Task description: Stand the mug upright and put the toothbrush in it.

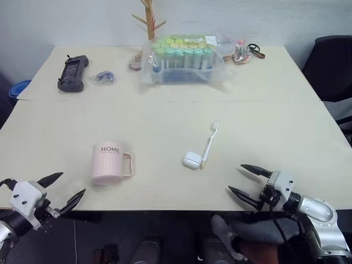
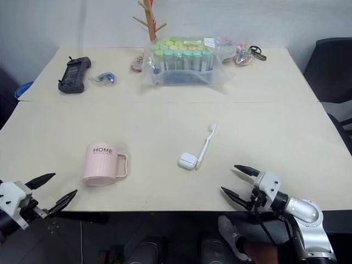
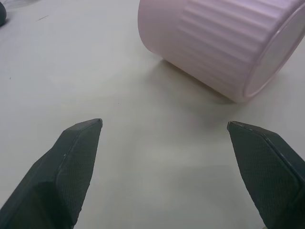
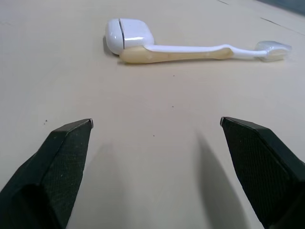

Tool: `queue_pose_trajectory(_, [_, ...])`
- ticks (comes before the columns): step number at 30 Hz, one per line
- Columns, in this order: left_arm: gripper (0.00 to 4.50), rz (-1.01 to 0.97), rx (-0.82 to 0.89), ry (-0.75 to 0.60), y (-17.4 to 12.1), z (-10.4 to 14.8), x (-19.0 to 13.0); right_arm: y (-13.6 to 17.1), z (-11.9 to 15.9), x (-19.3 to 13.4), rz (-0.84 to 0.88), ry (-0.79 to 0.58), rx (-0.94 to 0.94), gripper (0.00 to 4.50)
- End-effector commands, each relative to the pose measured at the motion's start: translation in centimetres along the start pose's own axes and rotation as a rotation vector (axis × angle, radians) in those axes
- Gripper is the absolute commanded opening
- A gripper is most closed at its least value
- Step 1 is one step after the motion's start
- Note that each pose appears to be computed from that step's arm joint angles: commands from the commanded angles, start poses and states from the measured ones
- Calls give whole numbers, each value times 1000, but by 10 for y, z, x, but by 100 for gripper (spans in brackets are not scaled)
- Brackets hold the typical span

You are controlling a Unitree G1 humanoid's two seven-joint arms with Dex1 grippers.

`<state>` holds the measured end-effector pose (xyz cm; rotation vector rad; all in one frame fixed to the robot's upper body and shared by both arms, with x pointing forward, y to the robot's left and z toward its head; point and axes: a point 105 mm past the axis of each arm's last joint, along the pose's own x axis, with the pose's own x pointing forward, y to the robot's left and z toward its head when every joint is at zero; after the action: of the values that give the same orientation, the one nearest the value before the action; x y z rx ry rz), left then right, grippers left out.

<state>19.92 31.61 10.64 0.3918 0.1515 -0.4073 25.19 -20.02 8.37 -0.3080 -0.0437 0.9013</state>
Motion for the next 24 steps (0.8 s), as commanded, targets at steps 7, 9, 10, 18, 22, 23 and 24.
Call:
queue_pose_trajectory(7, [446, -52, -51, -51, -5, 11, -5, -2, 8, -1, 4, -18, -30, 450])
queue_pose_trajectory(9, [446, -90, -60, -67, -7, 15, -4, -2, 8, -1, 2, -16, -30, 450])
queue_pose_trajectory(10, [446, -107, -67, -62, -9, 15, -4, -2, 8, -1, 1, -16, -30, 450])
queue_pose_trajectory(18, [446, -199, -75, -26, -18, 17, -2, 3, 5, -1, 25, -18, 47, 450])
queue_pose_trajectory(22, [446, -215, -85, -71, -17, 25, -2, 2, 7, 0, 24, -13, 21, 450])
queue_pose_trajectory(23, [446, -229, -87, -77, -18, 27, -3, 1, 8, 0, 23, -13, 13, 450])
queue_pose_trajectory(24, [446, -250, -97, -86, -20, 30, -4, 0, 12, 3, 17, -24, -2, 450])
